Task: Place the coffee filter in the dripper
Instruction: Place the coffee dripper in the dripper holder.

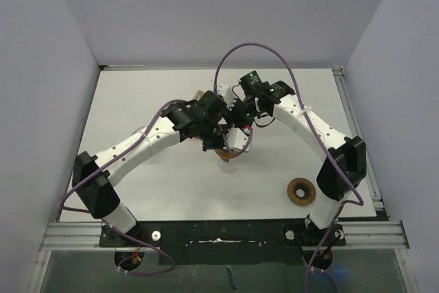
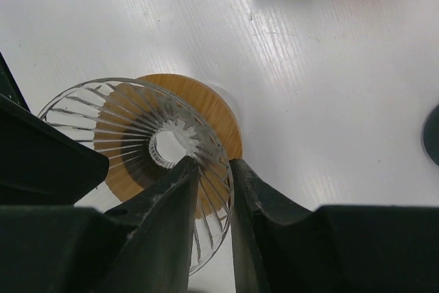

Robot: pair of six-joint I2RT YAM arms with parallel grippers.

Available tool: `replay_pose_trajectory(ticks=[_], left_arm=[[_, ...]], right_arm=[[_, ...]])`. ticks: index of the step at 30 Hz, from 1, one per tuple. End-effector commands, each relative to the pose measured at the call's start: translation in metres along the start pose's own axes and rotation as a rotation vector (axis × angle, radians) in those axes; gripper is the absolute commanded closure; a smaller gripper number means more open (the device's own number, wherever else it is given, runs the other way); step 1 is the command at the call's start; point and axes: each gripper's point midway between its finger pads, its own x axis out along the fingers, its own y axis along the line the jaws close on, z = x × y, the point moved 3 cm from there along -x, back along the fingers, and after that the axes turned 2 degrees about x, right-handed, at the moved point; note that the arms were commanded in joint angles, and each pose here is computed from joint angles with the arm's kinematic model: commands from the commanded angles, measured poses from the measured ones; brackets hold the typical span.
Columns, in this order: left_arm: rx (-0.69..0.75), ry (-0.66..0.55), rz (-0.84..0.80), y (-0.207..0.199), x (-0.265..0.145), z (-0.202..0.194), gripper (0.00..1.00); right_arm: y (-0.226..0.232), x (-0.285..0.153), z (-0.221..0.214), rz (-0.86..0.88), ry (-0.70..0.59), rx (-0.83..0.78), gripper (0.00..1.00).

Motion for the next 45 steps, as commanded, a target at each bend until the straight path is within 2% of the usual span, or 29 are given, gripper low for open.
replay_pose_trajectory(ticks=[1,13,37,45], left_arm=[[-0.03,0.092,0.019,0.004,-0.004,-0.012,0.84],[-0.011,0.078,0.062,0.012,-0.013,-0.003,0.71],[0.01,0.032,0.124,0.017,-0.04,0.014,0.49],[0.006,-0.006,0.151,0.019,-0.053,0.022,0.41]], right_arm=[[-0.004,-0.005,-0.028,-0.014,0.149,0.035,0.74],[-0.007,-0.015,-0.013,-0.028,0.124,0.022,0.66],[-0.013,-0.038,0.014,-0.069,0.041,0.003,0.41],[-0.015,-0.051,0.023,-0.083,0.001,0.0,0.37]])
